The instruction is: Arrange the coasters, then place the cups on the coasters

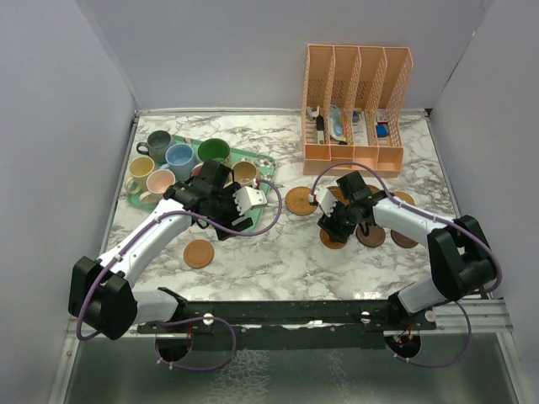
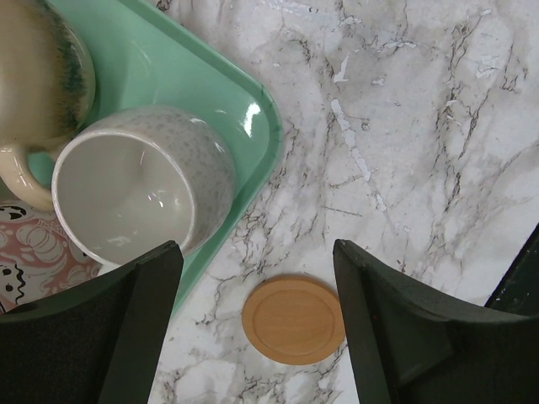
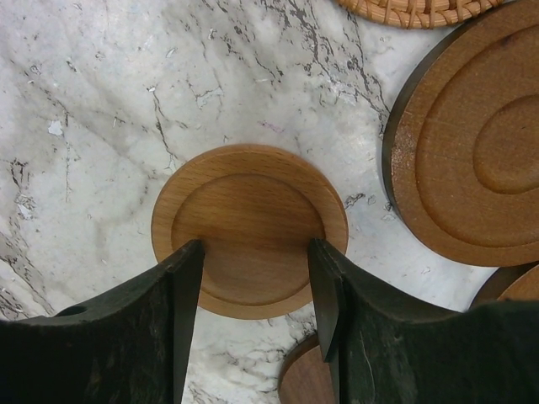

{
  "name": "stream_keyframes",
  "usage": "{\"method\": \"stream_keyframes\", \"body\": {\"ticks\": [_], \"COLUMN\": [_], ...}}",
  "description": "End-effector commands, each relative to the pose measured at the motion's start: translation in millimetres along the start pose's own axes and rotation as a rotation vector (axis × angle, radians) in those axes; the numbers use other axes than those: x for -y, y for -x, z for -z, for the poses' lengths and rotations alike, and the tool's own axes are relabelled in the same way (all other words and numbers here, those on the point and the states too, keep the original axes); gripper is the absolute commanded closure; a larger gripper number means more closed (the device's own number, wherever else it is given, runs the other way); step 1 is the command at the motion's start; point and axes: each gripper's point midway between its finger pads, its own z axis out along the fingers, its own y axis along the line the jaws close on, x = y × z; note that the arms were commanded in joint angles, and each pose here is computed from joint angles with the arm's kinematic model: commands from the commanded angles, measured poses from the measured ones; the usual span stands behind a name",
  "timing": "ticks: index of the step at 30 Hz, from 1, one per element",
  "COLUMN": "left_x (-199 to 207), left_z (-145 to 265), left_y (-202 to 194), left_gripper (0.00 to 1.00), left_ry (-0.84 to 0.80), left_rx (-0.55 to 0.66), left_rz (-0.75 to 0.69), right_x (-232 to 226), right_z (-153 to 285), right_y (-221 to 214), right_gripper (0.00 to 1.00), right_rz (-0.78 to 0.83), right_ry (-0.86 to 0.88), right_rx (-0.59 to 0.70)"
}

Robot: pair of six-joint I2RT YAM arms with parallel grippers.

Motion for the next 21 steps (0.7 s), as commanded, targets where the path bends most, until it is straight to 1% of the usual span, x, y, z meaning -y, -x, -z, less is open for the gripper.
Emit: {"method": "stream_keyframes", "body": {"ticks": [1, 21], "left_x": [1.6, 1.7], "left_z": [0.9, 1.3], "left_y": [4.4, 2.8], "left_gripper": [0.24, 0.24], "left_ry": [-0.007, -0.006], "left_rx": [0.034, 0.038], "left_rz": [0.008, 0.010], "right_x": [-2.9, 1.6], "right_z": [-5.7, -2.4], "right_y": [-56.3, -51.5], "right_gripper": [0.46, 0.48], "right_rz": [-0.009, 0.001], "right_ry": [-0.035, -0.053], "right_rx": [-0.200, -0.185]}}
